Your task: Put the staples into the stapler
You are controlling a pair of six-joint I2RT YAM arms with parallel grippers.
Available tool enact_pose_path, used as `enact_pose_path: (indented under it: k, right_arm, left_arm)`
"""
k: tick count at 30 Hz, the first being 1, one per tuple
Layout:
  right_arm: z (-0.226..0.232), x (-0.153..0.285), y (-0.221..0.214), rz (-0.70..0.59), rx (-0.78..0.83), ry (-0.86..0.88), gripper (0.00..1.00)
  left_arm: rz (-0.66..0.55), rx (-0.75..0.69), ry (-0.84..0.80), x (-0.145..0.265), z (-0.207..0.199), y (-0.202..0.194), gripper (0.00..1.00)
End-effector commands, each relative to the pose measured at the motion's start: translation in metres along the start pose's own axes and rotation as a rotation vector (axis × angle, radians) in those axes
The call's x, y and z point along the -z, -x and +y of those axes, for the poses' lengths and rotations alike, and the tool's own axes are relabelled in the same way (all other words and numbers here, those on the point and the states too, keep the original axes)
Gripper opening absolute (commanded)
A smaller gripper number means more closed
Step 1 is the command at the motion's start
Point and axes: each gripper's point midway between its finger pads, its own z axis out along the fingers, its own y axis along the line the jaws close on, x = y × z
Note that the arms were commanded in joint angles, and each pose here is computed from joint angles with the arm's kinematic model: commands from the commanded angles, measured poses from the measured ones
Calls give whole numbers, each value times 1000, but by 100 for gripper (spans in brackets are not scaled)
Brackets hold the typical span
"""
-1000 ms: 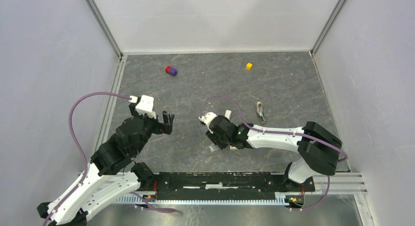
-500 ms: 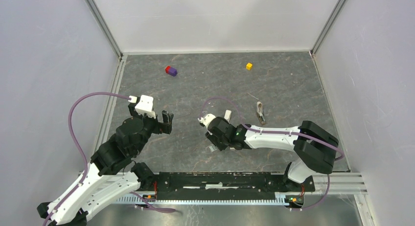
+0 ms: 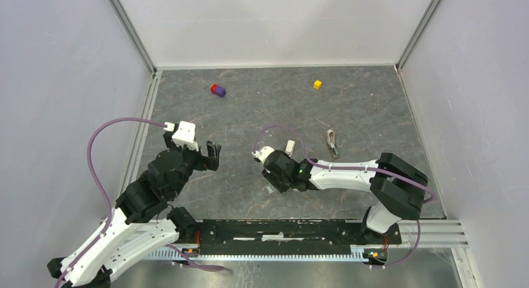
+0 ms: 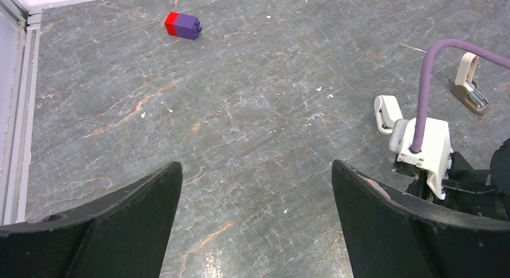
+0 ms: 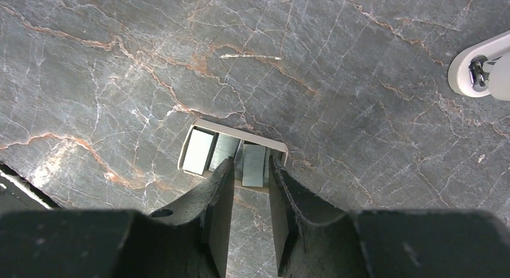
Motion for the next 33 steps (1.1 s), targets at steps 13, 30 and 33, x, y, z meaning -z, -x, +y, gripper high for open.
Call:
enact_pose_path:
  k: [13, 30, 33]
  right_arm:
    - [3, 0, 20, -61, -8, -8, 26]
    - [4, 15, 44, -141, 35, 10, 24]
    - [-5, 21, 49, -163, 42, -27, 24]
  left_arm:
    - [-25, -29, 20, 1, 6, 5, 100]
    - [-27, -28, 23, 1, 6, 5, 100]
    - [-28, -26, 22, 2, 6, 5, 100]
